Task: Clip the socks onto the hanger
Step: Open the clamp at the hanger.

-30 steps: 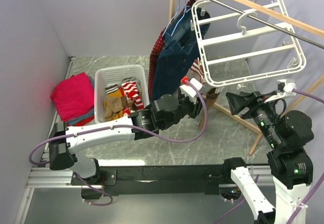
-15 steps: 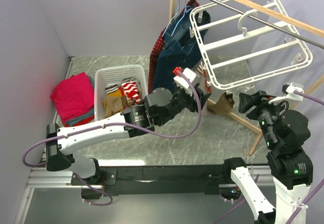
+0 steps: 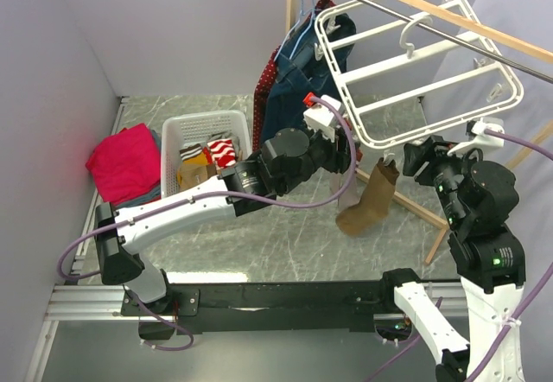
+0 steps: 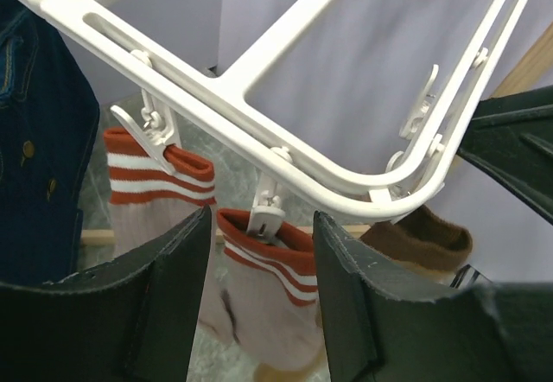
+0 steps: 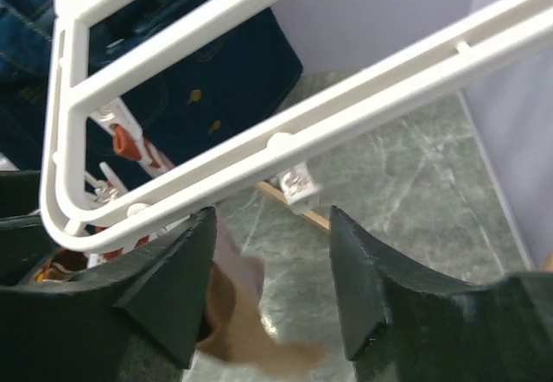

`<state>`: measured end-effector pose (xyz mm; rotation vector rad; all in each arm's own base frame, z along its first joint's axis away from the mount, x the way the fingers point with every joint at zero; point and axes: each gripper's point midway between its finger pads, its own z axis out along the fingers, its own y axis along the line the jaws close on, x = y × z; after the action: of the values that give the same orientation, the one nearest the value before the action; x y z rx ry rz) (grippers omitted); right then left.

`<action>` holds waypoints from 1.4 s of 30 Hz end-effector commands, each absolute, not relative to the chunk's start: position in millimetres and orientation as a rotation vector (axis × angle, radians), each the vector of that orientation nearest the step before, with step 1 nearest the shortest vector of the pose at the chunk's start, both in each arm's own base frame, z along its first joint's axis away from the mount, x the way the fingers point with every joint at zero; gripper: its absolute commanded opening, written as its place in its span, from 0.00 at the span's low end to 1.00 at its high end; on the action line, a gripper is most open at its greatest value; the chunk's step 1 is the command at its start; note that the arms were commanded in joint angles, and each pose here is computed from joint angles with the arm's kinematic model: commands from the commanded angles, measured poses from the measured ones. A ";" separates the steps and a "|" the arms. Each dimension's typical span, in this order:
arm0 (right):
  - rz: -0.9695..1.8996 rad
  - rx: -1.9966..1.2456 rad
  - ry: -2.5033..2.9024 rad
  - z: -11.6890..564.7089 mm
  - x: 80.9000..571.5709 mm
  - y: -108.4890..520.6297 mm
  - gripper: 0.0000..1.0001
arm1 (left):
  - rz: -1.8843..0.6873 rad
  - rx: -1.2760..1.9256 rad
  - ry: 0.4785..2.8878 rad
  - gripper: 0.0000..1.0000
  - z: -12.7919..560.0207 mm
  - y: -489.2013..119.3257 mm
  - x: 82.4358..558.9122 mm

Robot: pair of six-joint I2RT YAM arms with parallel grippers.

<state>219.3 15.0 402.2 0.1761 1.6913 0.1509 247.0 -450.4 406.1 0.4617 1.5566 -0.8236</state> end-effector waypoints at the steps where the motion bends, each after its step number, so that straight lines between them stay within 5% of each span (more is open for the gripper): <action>1: 0.219 0.070 1.606 423.8 225.6 32.0 0.58 | -0.874 0.407 1.518 0.55 436.8 -439.5 248.6; 14: 0.223 0.013 1.622 413.7 220.3 36.8 0.22 | -0.864 0.369 1.487 0.57 455.7 -409.5 245.9; 23: 0.306 -0.055 1.625 413.6 208.8 52.2 0.00 | -1.062 0.561 1.448 0.64 463.7 -431.7 202.5; 33: 0.243 0.055 1.633 415.7 190.8 32.2 0.07 | -1.001 0.607 1.511 0.66 436.7 -457.9 189.9; 42: 0.053 0.278 1.641 411.3 179.8 -13.0 0.54 | -0.727 0.424 1.638 0.63 408.2 -458.5 236.4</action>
<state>185.0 10.6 406.3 0.1647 1.6606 0.1527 211.8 -469.0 396.9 0.5789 1.6222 -0.8596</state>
